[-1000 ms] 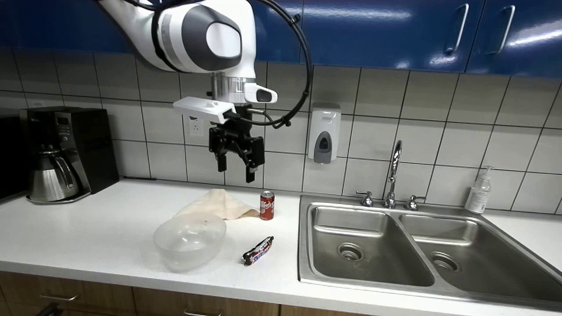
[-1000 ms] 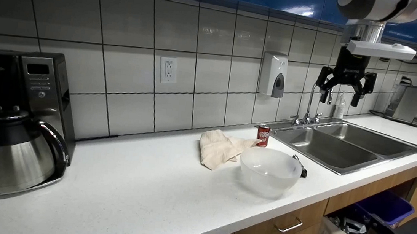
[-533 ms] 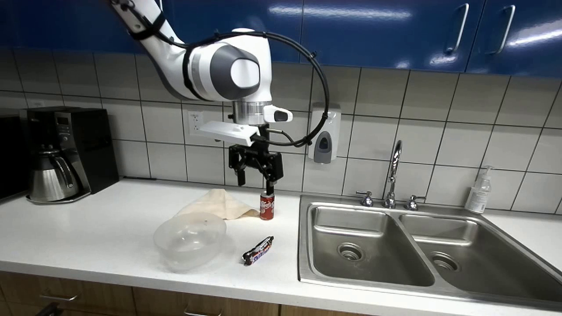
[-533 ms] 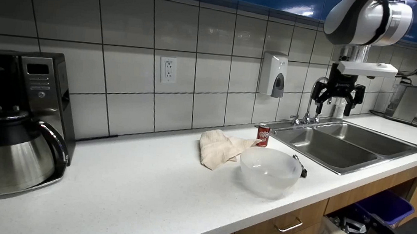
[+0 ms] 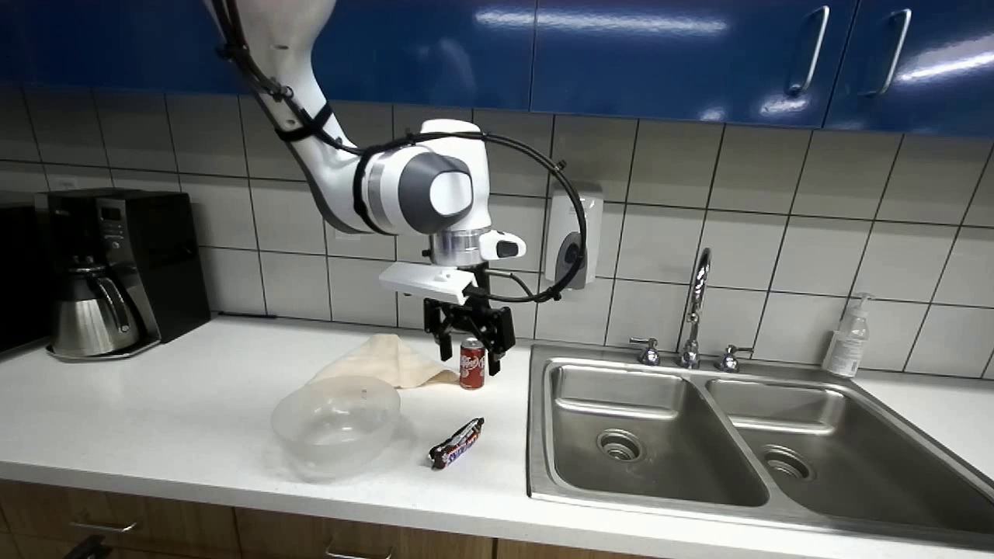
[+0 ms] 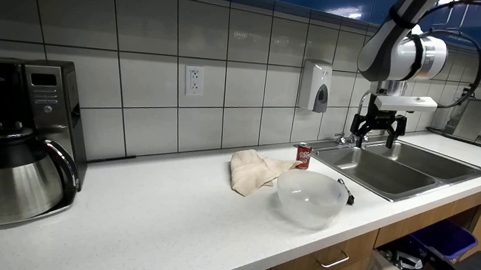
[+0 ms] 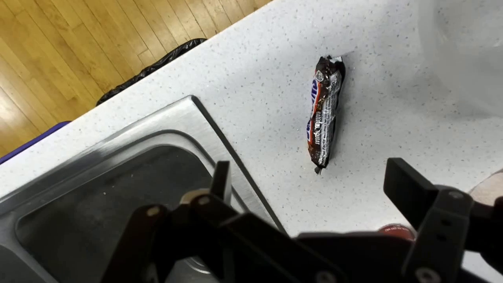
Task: Put the candy bar into the bowl
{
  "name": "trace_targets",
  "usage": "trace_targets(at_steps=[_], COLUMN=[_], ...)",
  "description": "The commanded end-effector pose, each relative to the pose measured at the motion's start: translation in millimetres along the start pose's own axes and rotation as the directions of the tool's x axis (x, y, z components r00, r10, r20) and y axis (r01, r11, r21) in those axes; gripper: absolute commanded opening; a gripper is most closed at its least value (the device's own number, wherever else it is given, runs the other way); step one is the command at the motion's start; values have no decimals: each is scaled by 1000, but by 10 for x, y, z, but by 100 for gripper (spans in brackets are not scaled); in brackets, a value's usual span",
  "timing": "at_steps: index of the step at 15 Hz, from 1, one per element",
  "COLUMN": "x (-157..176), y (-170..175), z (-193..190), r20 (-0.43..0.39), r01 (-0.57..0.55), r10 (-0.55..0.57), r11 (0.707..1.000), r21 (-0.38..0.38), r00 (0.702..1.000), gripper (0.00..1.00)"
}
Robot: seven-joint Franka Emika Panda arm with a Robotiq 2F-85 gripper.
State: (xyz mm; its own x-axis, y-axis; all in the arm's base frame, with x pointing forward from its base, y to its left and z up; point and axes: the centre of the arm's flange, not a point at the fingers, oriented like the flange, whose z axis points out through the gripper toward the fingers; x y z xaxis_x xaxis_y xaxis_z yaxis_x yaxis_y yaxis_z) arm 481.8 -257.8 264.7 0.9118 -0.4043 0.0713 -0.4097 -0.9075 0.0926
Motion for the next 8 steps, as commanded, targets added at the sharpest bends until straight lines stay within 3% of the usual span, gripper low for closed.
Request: trace_targets(at_steps=[1,8], x=[233,390], y=[-64,-227], z=[257,617], r20=[-2,34], r01=[-1,-2], r10=[1,1], r11=[1000,1000], r21=[-10,26], r00=[1000,999], gripper=[100,100])
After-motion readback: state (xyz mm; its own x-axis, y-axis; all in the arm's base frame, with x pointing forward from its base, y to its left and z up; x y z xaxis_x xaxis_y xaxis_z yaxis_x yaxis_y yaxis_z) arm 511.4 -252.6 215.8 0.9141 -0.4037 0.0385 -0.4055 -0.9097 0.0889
